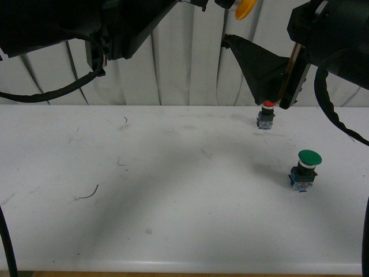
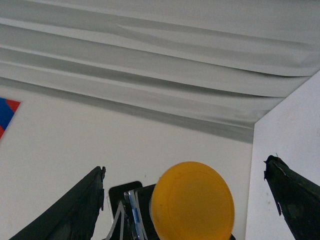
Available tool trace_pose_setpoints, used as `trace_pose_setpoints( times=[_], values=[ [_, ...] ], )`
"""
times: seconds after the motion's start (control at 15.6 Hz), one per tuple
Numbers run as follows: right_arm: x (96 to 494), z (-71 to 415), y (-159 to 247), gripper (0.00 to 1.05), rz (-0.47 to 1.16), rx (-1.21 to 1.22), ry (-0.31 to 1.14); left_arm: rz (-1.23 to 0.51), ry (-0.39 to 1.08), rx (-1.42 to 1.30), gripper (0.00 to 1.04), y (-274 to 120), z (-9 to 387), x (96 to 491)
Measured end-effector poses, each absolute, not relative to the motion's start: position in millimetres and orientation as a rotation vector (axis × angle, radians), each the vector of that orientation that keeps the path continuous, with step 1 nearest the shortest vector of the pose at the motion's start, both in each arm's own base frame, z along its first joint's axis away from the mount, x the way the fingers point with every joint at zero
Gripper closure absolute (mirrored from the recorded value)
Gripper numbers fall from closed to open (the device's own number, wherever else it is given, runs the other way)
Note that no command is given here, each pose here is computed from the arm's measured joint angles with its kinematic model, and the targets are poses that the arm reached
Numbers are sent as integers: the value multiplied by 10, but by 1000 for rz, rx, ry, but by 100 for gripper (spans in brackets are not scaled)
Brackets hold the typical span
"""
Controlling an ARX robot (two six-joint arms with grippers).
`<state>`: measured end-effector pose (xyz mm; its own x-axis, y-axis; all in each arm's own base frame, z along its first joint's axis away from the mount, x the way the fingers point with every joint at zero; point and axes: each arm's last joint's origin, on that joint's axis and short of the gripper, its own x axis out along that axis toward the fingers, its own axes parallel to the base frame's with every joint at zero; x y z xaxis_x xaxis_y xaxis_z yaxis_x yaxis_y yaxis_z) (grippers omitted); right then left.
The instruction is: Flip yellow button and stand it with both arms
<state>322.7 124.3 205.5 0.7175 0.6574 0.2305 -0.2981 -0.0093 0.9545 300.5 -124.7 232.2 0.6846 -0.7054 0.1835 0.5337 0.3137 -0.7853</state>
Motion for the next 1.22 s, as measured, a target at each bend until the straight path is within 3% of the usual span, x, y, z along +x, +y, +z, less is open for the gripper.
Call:
trace_pose_setpoints(
  times=[0.19, 0.26, 0.51, 0.84, 0.9, 1.22],
  values=[
    [3232, 2076, 1261, 6, 781, 1402, 323, -817, 215, -946, 69, -1240, 2309, 2988],
    [3232, 2076, 1261, 13, 781, 1406, 325, -813, 214, -948, 69, -1236, 2312, 2984],
    [3230, 2087, 1302, 66, 789, 1412, 331, -822, 198, -946, 69, -1234, 2339, 2974],
    [3234, 2094, 1307, 69, 789, 1413, 327, -822, 197, -946, 69, -1231, 2348, 2969],
    [3234, 2094, 1306, 69, 789, 1412, 327, -822, 198, -946, 65, -1229, 2343, 2965],
    [3286, 2093, 1191, 69, 748, 1420, 290, -775, 177, -948, 5, -1046, 2316, 2910]
  ],
)
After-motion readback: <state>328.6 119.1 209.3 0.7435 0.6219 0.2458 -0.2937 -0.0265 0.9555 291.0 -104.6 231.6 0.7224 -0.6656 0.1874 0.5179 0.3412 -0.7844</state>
